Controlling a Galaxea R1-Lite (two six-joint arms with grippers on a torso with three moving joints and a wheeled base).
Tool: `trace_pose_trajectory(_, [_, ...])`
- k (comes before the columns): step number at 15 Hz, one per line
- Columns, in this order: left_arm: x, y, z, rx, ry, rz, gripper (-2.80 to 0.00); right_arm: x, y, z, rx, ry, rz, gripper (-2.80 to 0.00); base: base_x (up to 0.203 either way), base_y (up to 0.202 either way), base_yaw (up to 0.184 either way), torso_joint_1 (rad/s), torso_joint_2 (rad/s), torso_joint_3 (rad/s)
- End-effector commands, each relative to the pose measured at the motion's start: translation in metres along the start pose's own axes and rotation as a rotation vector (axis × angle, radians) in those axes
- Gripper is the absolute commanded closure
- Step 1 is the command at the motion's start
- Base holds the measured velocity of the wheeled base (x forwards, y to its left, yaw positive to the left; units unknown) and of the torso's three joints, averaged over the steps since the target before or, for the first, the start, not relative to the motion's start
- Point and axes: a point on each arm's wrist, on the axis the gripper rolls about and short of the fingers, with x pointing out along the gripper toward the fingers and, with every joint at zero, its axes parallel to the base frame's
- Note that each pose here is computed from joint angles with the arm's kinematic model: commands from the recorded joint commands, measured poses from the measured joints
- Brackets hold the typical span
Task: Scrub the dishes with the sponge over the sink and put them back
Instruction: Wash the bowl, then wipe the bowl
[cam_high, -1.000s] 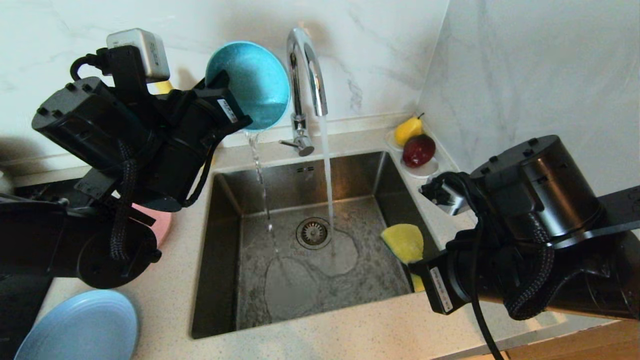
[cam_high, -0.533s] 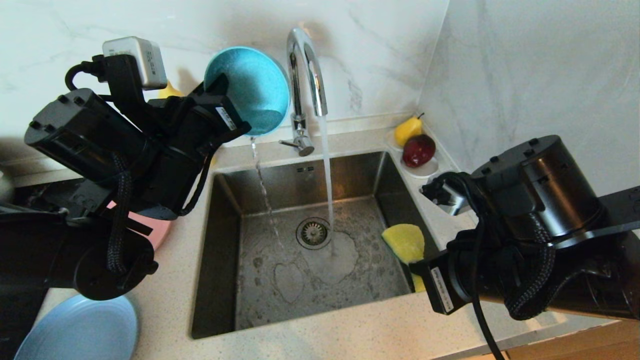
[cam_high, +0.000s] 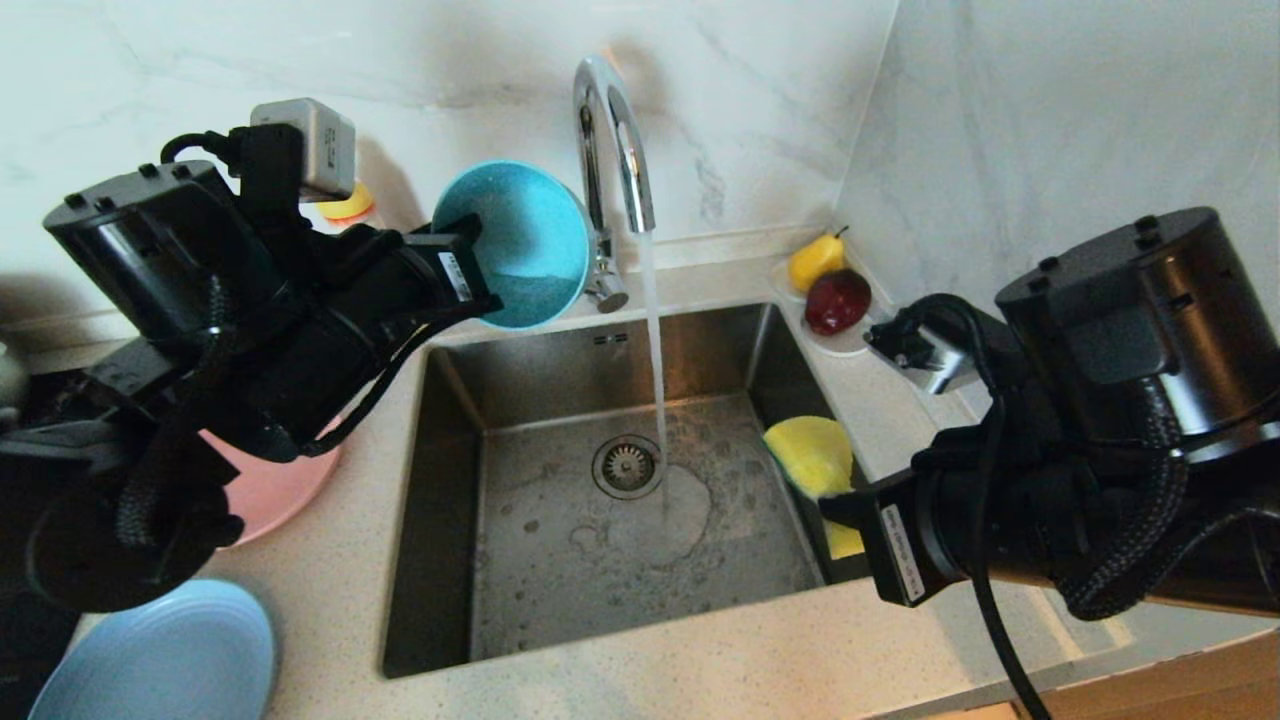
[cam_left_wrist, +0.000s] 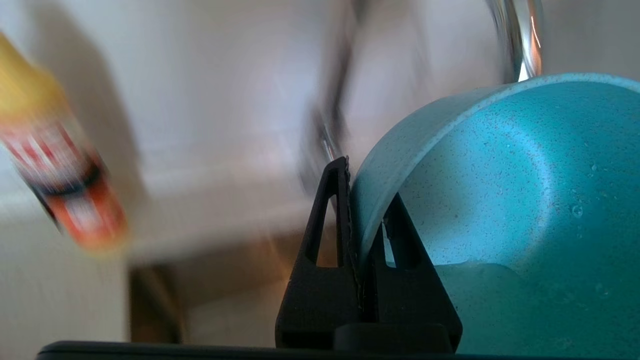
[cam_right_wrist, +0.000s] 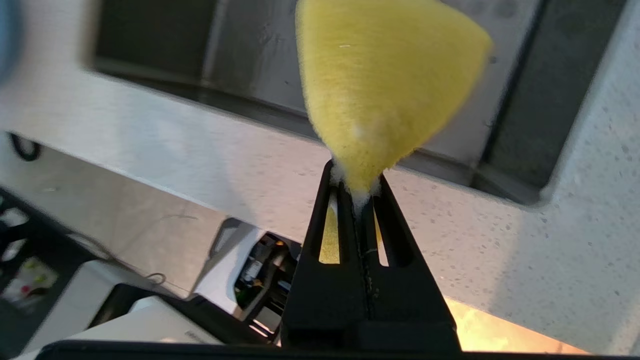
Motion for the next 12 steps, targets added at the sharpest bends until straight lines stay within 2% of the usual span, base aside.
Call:
trace_pose_trajectory(1, [-0.031, 0.005, 0.018, -0.014, 0.254, -0.043, 0.0, -0.017, 0.004, 0.01, 0.009, -0.054, 0.053, 0.0, 0.0, 0.0, 0.0, 0.0, 0.0, 0.0])
trace_pose_trajectory(2, [-0.041, 0.006, 0.026, -0.046, 0.321, -0.055, 0.0, -0.022, 0.007, 0.013, 0.007, -0.062, 0.084, 0.0, 0.0, 0.0, 0.0, 0.0, 0.0, 0.0])
trace_pose_trajectory(3, [-0.046, 0.006, 0.03, -0.073, 0.344, -0.06, 0.0, -0.025, 0.011, 0.014, 0.001, -0.066, 0.112, 0.0, 0.0, 0.0, 0.0, 0.0, 0.0, 0.0])
trace_pose_trajectory(8, [-0.062, -0.022, 0.0, -0.036, 0.451, -0.108, 0.0, -0.043, 0.024, 0.024, -0.014, -0.108, 0.219, 0.0, 0.0, 0.0, 0.0, 0.0, 0.0, 0.0])
trace_pose_trajectory(12, [-0.064, -0.042, -0.023, -0.012, 0.455, -0.105, 0.0, -0.046, 0.029, 0.023, -0.025, -0.107, 0.251, 0.0, 0.0, 0.0, 0.0, 0.0, 0.0, 0.0])
